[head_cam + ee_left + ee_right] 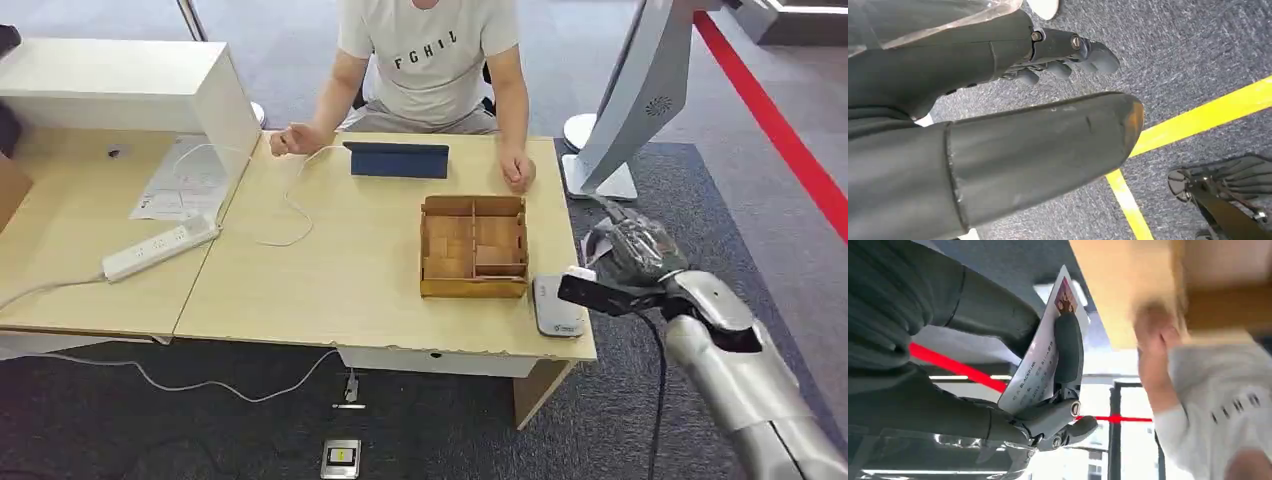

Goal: Pass the card to the sensor for recognition and then transmit it.

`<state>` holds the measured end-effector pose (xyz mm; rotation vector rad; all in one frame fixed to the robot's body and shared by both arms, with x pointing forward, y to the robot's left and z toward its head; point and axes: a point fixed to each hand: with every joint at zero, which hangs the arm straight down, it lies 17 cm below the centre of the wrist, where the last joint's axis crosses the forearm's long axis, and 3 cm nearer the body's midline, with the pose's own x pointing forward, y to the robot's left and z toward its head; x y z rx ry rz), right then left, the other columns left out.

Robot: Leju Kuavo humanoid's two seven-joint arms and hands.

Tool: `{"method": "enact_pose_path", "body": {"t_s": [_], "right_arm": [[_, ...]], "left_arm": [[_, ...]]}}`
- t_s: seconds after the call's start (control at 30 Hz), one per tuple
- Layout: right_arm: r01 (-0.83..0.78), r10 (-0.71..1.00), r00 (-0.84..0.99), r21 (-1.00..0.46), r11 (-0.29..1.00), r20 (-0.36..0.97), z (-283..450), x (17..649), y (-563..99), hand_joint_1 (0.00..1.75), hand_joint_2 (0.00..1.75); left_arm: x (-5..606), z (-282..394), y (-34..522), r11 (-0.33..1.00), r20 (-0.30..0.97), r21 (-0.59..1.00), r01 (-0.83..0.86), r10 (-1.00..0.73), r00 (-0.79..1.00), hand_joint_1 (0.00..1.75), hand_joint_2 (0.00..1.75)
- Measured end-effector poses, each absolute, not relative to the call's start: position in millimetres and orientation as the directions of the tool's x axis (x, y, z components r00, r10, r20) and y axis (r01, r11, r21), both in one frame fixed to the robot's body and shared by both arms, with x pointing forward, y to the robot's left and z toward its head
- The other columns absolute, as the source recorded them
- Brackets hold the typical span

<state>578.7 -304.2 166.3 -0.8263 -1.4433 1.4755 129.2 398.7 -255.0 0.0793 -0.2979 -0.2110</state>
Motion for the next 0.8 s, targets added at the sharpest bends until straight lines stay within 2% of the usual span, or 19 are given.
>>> {"method": "enact_pose_path", "body": {"t_s": [0.17,0.33,0.53,0.8], "right_arm": [[0.030,0.888,-0.453,-0.994,0.105,0.080,273,611,-282,1.75,1.75],[0.131,0.867,-0.496,-0.984,0.123,0.042,319,622,-259,1.75,1.75],[0.131,0.863,-0.503,-0.983,0.130,0.047,319,635,-235,1.75,1.75],[0.032,0.887,-0.459,-0.996,0.081,0.057,265,642,-200,1.75,1.75]], "left_arm": [[129,-255,396,0.971,0.287,0.103,0.217,-0.238,0.928,0.00,0.00],[130,-255,395,0.966,0.288,0.105,0.237,-0.257,0.922,0.00,0.00],[135,-254,391,0.959,0.284,0.107,0.264,-0.284,0.916,0.00,0.00],[146,-254,379,0.945,0.283,0.103,0.311,-0.328,0.901,0.00,0.00]]}}
